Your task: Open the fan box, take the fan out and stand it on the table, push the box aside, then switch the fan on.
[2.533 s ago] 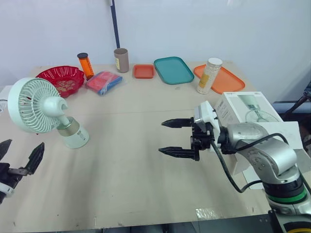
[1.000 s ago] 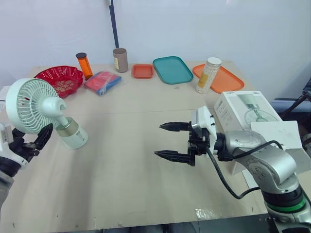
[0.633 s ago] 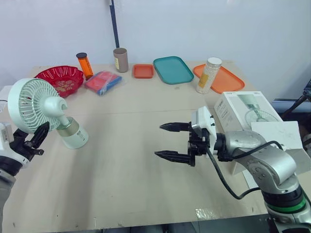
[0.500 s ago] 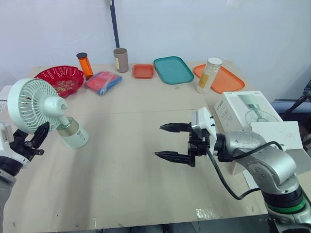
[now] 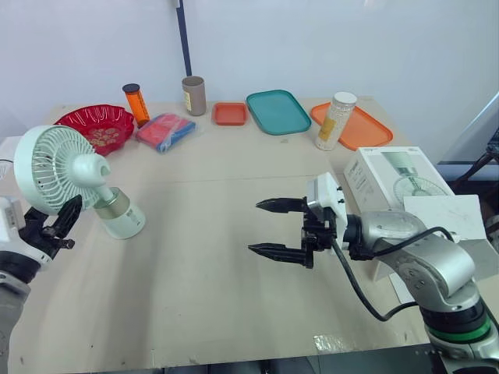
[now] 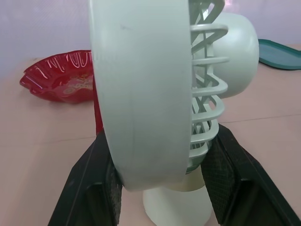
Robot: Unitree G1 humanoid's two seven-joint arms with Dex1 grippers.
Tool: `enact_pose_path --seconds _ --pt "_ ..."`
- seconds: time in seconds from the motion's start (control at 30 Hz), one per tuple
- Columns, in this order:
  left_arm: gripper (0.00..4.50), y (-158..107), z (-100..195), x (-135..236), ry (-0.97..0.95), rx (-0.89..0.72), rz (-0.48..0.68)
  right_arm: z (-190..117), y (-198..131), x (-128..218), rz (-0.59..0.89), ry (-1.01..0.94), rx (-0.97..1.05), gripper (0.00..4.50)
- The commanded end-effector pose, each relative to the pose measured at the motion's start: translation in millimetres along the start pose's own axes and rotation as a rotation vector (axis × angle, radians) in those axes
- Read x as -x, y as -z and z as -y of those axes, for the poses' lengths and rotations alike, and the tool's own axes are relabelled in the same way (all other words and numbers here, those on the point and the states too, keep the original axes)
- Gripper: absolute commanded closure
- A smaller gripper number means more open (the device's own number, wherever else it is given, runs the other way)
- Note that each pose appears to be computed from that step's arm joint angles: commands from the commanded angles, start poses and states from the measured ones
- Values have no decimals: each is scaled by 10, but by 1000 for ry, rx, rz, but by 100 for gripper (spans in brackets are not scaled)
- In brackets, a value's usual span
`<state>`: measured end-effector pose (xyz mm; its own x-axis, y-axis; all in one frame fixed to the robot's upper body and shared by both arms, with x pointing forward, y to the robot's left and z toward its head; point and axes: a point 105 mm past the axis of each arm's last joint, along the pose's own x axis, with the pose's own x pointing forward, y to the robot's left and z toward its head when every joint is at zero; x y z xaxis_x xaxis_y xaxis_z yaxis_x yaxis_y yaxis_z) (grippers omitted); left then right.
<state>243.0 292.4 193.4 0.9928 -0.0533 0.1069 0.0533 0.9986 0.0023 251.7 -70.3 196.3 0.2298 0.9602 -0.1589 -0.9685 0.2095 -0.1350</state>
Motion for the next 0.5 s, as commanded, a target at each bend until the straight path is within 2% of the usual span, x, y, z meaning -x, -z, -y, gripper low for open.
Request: enact_pose_path --seconds 0.03,0.33,0.5 --pt "269 -274 117 11 16 -27 108 -35 -100 -13 19 -21 48 0" --pt "269 -326 313 2 55 -16 127 41 -155 -78 38 -3 36 0" --pt "269 -317 544 -13 118 -8 129 206 -283 -354 61 60 39 0"
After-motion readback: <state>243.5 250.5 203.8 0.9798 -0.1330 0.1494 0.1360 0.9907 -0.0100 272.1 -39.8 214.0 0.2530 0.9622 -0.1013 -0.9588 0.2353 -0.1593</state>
